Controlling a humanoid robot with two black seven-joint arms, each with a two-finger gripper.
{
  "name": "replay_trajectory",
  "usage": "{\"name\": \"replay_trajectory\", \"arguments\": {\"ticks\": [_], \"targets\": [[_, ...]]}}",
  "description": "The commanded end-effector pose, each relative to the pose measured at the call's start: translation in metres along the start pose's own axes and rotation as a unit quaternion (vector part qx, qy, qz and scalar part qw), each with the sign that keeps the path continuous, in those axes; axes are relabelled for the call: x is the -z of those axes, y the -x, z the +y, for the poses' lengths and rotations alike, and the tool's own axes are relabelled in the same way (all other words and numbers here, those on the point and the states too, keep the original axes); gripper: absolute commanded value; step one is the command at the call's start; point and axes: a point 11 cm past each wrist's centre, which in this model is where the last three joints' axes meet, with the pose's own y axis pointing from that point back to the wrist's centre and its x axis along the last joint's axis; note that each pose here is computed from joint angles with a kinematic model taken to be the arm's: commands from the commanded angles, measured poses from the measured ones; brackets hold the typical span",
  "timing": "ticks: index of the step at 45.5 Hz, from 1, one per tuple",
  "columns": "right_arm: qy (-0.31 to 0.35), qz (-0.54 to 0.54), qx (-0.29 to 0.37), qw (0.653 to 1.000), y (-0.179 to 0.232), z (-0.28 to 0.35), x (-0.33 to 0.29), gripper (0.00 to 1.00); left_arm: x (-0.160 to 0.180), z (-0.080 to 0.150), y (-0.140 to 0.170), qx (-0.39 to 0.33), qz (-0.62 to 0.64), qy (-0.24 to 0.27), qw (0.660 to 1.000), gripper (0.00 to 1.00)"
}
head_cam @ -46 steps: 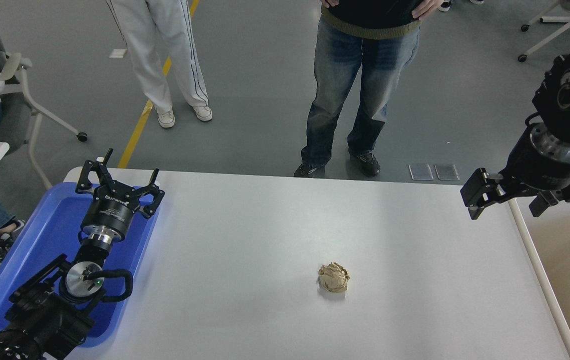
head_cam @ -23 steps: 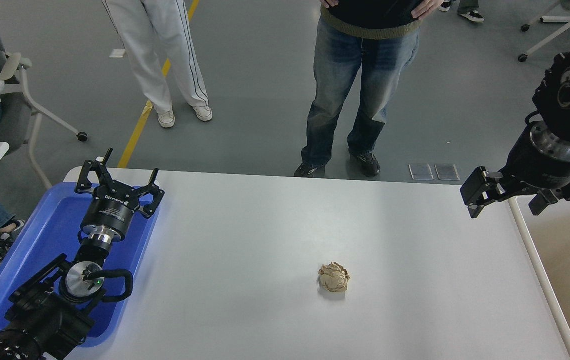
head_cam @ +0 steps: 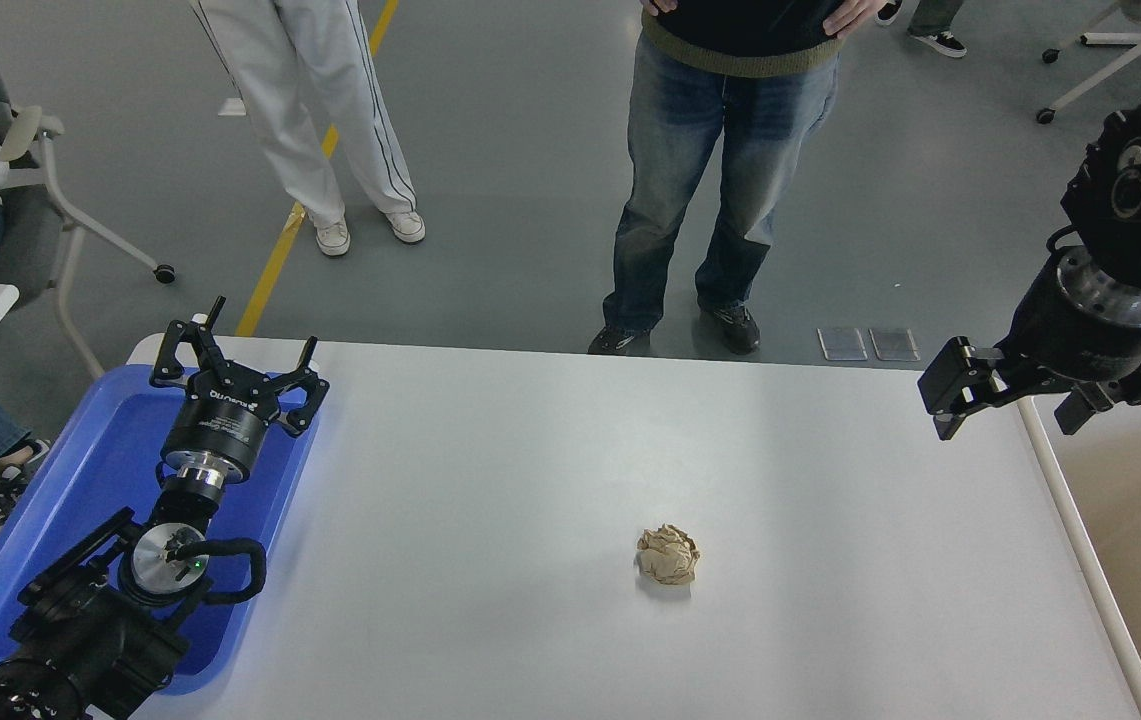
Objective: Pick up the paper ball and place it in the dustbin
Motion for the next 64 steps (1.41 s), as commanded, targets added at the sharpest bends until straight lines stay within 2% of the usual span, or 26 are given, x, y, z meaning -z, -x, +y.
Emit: {"name": "replay_trajectory", "arguments": {"ticks": [1, 20, 28, 38, 51, 64], "targets": [[-0.029, 0.013, -0.003, 0.999, -0.003, -0.002, 0.019, 1.00, 0.000, 0.000, 0.000, 0.000, 0.000, 0.000, 1.000, 1.00], [-0.036, 0.015, 0.001, 0.999, -0.003, -0.006, 0.023, 1.00, 0.000, 0.000, 0.000, 0.000, 0.000, 0.000, 1.000, 1.00], [-0.079, 0.032, 0.030, 0.996, 0.005, -0.029, 0.055, 1.00, 0.000, 0.000, 0.000, 0.000, 0.000, 0.000, 1.000, 1.00], [-0.079, 0.039, 0.064, 0.994, 0.016, -0.057, 0.063, 1.00, 0.000, 0.000, 0.000, 0.000, 0.000, 0.000, 1.000, 1.00], [-0.097, 0.020, -0.053, 0.994, 0.002, -0.104, 0.080, 1.00, 0.001, 0.000, 0.000, 0.000, 0.001, 0.000, 1.000, 1.00], [-0.119, 0.010, -0.093, 0.988, -0.001, -0.118, 0.095, 1.00, 0.000, 0.000, 0.000, 0.000, 0.000, 0.000, 1.000, 1.00]]}}
